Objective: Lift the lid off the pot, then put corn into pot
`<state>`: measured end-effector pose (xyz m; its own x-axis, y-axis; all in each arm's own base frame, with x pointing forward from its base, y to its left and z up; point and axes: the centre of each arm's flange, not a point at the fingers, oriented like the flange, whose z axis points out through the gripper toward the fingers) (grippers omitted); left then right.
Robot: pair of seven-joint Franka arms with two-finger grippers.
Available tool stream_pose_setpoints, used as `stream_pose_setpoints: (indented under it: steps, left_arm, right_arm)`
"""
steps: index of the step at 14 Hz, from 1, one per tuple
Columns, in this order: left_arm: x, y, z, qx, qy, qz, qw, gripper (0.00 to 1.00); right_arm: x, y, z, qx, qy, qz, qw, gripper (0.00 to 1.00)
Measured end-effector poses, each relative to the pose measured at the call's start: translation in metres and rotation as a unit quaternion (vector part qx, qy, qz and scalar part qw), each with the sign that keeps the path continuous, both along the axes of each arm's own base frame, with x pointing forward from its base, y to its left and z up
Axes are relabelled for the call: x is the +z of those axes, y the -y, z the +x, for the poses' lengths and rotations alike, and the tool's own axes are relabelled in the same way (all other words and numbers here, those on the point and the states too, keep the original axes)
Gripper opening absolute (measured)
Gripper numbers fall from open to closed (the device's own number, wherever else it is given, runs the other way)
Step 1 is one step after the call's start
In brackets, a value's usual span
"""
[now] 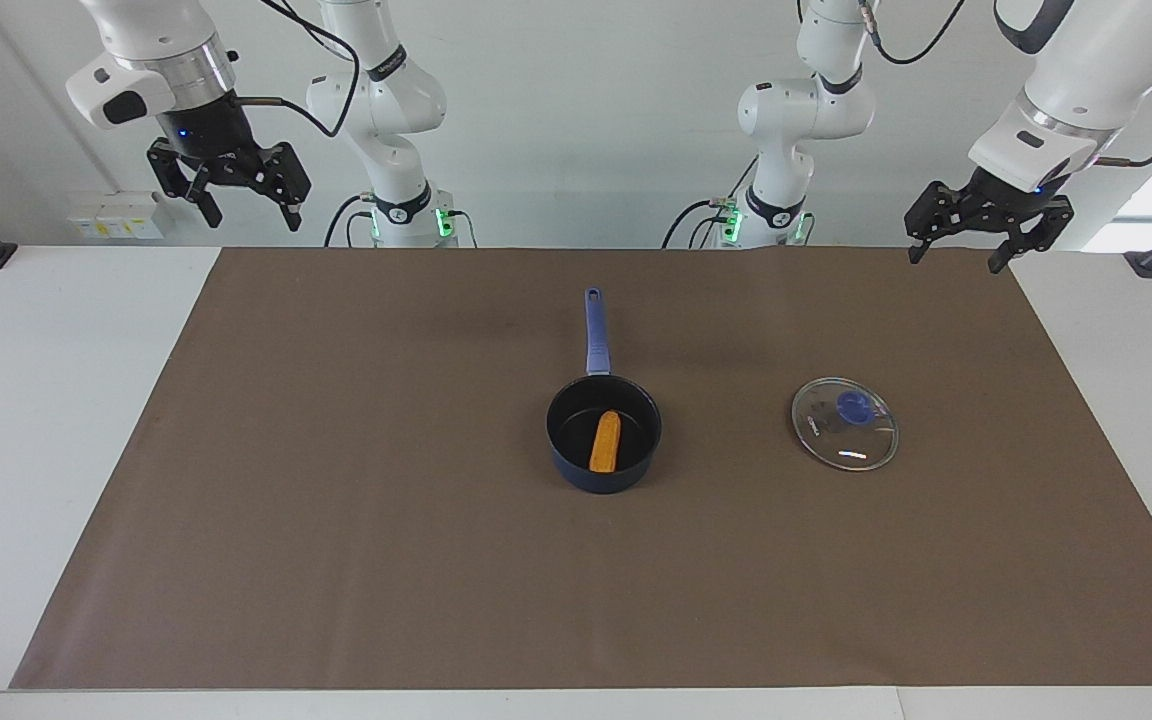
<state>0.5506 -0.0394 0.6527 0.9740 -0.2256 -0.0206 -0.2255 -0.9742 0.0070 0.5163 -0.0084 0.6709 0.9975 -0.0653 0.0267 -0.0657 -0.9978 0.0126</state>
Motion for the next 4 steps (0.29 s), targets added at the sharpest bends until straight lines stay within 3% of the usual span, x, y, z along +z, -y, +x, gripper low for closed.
stream_pose_setpoints:
  steps: [4]
  left_arm:
    - [0.0000, 0.0000, 0.0000, 0.000, 0.000, 0.000, 1.000, 1.00]
  right_arm:
    - [-0.0005, 0.0004, -0.0003, 0.000, -0.002, -0.001, 1.000, 1.00]
